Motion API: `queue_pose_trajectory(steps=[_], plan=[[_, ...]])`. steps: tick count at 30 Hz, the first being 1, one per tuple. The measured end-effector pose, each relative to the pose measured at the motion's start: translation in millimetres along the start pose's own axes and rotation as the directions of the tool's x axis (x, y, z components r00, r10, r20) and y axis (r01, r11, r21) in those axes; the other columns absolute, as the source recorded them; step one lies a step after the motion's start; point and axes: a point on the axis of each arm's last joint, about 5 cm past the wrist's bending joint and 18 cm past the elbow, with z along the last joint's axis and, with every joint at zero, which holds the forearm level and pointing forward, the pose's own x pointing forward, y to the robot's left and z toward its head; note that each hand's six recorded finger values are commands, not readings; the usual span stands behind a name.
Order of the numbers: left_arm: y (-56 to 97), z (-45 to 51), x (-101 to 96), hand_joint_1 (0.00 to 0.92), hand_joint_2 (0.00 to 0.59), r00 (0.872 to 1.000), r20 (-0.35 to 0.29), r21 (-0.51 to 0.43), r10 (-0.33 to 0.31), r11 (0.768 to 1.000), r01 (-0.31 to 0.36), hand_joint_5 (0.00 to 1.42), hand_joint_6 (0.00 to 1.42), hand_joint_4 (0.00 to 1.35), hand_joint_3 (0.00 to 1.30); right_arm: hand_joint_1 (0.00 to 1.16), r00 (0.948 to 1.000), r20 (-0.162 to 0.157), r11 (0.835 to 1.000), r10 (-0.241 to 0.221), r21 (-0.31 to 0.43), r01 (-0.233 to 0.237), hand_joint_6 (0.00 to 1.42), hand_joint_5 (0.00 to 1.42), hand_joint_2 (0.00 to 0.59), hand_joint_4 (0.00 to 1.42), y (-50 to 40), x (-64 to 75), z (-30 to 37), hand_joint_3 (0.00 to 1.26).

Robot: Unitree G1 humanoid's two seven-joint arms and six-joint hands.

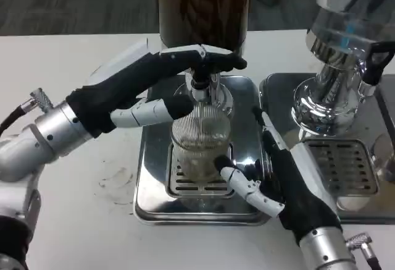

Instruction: Grasp the cup under the faucet to collect the drink, then remove the cup.

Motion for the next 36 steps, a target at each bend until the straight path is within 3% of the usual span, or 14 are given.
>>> queue_pose_trajectory(steps=[20,36], plan=[[0.8,1.1,-0.9,0.000,0.080,1.000,-0.003,0.025,-0.002,1.000,0.002,0.23,0.17,0.23,0.33,0.37,0.9994,-0.011,0.999,0.032,0.018,-0.032,0.00,0.00,0.188,0.00,-4.4,10.9,-2.1,0.00],[1.1,1.7,-3.2,0.000,0.090,1.000,-0.007,0.041,0.006,0.999,-0.006,0.23,0.17,0.23,0.33,0.34,0.9934,-0.011,0.993,0.114,0.016,-0.114,0.00,0.00,0.172,0.00,-9.5,23.4,-5.8,0.00]])
